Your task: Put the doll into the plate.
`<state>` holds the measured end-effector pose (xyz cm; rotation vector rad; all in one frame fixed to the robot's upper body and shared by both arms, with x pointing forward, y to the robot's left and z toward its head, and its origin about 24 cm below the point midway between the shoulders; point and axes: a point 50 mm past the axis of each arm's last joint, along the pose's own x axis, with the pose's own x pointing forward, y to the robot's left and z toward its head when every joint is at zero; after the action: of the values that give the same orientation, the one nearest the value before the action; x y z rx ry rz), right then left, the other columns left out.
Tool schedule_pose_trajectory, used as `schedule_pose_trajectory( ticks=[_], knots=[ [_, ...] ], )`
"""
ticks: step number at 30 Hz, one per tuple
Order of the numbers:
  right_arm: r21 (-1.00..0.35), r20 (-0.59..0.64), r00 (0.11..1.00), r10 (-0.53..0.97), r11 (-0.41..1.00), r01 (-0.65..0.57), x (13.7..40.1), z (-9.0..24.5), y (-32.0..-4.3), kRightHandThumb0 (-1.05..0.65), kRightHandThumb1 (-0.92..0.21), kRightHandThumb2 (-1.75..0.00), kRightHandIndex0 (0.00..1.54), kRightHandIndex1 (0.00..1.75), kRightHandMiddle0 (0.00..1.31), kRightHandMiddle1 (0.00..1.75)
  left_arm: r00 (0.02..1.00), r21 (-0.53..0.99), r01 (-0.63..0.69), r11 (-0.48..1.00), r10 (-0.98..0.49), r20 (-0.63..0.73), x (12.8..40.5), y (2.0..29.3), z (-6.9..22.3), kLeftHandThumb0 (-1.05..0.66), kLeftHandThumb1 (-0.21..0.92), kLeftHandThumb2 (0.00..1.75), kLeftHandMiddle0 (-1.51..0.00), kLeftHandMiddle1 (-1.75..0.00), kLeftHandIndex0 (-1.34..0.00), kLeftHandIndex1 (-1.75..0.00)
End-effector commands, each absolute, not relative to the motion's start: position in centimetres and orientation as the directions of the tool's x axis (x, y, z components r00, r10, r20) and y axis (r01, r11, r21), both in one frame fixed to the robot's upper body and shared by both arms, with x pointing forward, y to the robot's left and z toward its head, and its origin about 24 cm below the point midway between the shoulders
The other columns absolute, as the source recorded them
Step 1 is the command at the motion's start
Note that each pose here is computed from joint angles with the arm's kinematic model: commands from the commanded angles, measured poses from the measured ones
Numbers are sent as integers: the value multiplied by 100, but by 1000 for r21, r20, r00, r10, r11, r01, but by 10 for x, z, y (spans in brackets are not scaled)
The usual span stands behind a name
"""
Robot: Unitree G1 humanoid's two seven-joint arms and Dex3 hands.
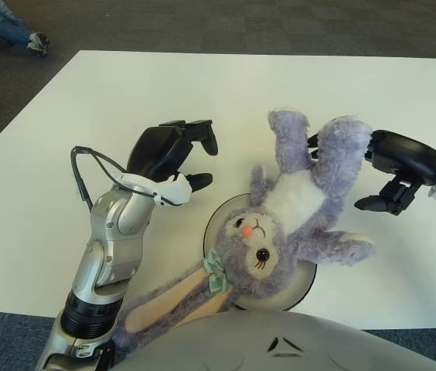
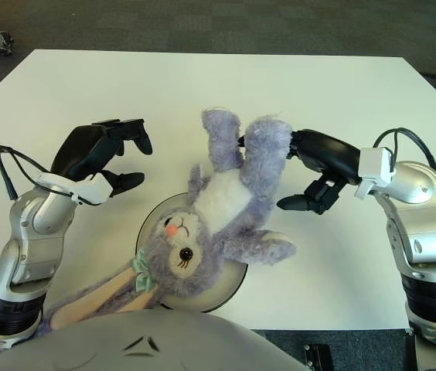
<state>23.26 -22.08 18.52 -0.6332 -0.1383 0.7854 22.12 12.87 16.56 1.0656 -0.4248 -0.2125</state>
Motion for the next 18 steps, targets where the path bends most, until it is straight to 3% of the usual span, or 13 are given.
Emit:
schedule_pose_trajectory(
  ticks=[1, 15, 18],
  knots=[
    [-593, -44, 759, 650, 594, -544, 242, 189, -232, -54, -37, -94, 13, 56, 0, 87, 902, 889, -45, 455, -364, 232, 222, 130, 164, -1, 20, 132, -66, -175, -75, -132],
    [-588, 84, 809, 582, 684, -431, 266, 215, -252, -59, -56, -87, 5, 47, 0, 92, 903, 874, -68, 481, -343, 259, 224, 130, 164, -1, 20, 132, -66, -175, -75, -133],
    [-622, 116, 800, 589, 671, -404, 268, 252, -252, -63, -66, -79, 4, 44, 0, 88, 893, 864, -92, 496, -342, 291, 225, 130, 163, -1, 20, 133, -67, -175, -74, -133]
  ],
)
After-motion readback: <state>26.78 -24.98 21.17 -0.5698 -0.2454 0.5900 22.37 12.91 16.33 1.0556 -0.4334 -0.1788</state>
